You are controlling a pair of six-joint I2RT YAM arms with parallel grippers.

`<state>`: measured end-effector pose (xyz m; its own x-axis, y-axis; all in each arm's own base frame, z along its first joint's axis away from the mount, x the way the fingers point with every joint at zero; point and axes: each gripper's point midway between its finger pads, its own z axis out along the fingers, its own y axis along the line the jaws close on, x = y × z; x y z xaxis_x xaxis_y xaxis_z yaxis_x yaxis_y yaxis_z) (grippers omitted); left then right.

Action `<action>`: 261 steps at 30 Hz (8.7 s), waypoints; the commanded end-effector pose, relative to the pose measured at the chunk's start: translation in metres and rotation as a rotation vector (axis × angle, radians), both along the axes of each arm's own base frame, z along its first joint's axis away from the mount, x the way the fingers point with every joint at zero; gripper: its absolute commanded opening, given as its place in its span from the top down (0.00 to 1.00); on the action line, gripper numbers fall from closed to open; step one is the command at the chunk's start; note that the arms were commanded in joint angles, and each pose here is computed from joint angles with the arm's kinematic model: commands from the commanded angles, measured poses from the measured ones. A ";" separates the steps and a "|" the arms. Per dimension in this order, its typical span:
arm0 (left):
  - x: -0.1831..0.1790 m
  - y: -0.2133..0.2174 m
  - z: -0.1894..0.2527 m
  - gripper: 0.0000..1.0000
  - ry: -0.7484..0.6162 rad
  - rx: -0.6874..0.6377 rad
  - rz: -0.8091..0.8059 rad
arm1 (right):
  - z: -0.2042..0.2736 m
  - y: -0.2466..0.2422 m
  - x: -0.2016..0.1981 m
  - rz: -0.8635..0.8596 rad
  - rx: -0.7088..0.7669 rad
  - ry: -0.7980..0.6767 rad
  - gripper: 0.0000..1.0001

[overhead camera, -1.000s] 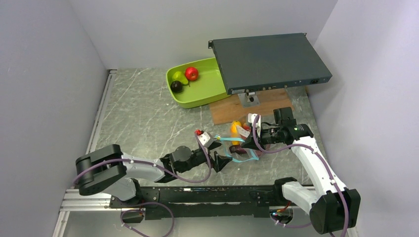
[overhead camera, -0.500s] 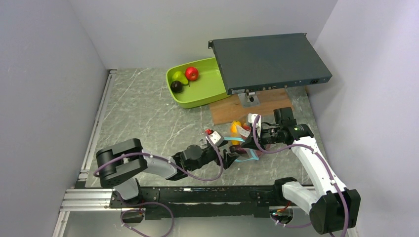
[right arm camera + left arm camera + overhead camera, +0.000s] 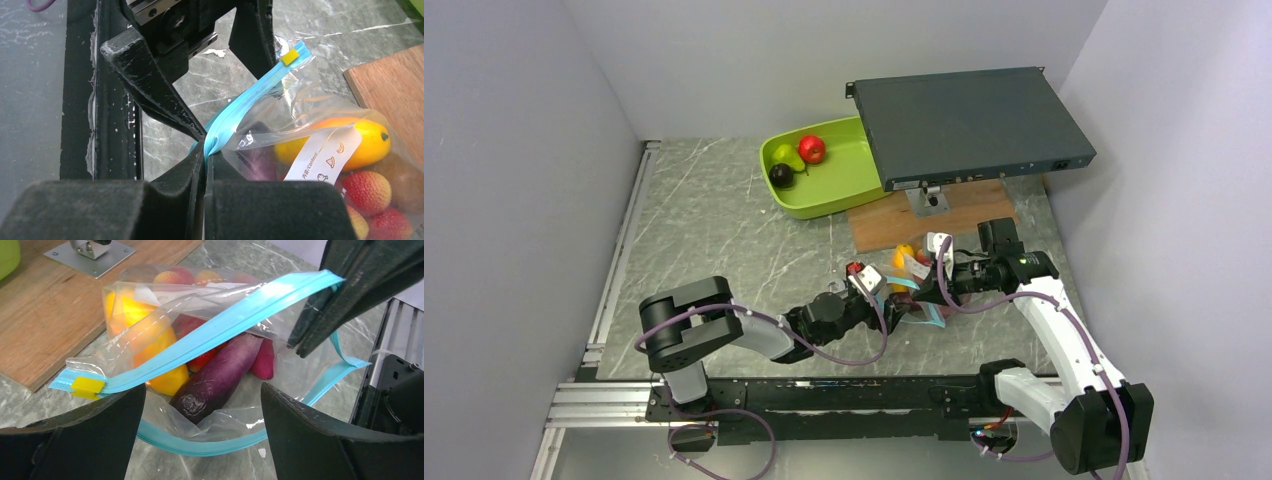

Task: Open the zip-top bag and remove the fake food
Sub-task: Pick up the fake fruit from the zipper food storage bag.

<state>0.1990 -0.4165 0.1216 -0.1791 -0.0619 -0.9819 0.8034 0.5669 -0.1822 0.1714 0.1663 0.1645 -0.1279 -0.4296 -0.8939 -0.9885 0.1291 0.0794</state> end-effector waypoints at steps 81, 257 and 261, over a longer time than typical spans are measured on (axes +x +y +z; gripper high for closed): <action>0.027 0.012 -0.006 0.20 0.033 -0.126 -0.062 | -0.056 -0.023 0.144 -0.107 -0.583 -0.808 0.56; -0.021 0.109 0.017 0.99 0.462 0.307 -0.289 | -0.080 -0.005 0.076 -0.037 -0.241 -0.284 0.58; -0.027 0.117 0.016 1.00 0.458 0.340 -0.302 | -0.080 -0.005 0.076 -0.036 -0.241 -0.285 0.58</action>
